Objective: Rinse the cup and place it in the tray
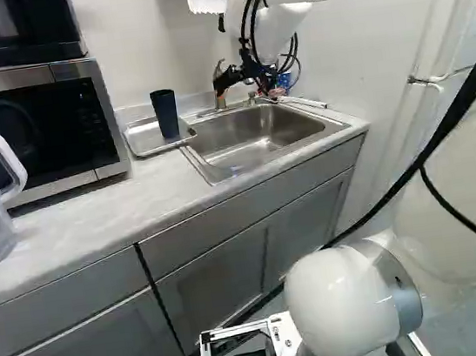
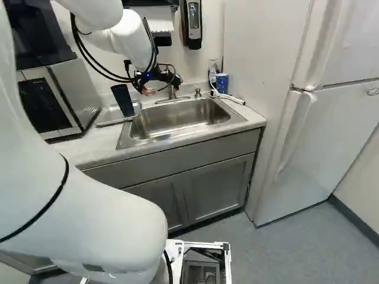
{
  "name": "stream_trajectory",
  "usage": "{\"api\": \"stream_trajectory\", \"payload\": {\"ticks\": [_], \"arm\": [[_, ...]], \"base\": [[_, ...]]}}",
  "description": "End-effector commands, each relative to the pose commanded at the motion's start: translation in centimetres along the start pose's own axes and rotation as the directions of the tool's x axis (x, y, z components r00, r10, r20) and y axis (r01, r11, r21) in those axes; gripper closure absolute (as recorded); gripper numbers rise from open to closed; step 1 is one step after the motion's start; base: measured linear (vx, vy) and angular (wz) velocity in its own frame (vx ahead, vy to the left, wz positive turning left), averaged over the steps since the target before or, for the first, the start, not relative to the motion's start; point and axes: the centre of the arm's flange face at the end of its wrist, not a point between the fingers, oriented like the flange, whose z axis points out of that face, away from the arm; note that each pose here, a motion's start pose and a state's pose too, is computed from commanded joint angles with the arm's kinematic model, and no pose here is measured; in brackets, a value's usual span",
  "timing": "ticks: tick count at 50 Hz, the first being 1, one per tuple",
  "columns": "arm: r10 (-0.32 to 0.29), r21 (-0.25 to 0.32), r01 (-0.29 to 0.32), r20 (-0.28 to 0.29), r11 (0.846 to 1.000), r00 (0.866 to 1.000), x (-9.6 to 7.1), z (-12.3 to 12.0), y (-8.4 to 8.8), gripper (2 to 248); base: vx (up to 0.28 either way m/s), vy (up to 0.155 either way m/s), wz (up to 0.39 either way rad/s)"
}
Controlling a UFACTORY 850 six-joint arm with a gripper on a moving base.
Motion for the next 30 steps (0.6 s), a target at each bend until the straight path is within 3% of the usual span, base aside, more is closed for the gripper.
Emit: {"api": "stream_trajectory", "payload": {"ticks": [11,30], "arm": [[0.000,0.000,0.000,0.000,1.000,1.000,0.00,0.00,0.00,3],[0.000,0.000,0.000,0.000,1.000,1.000,0.00,0.00,0.00,3]], "base": [[-0.001,-0.020,0.040],[-0.056,-0.068,0.232]]}}
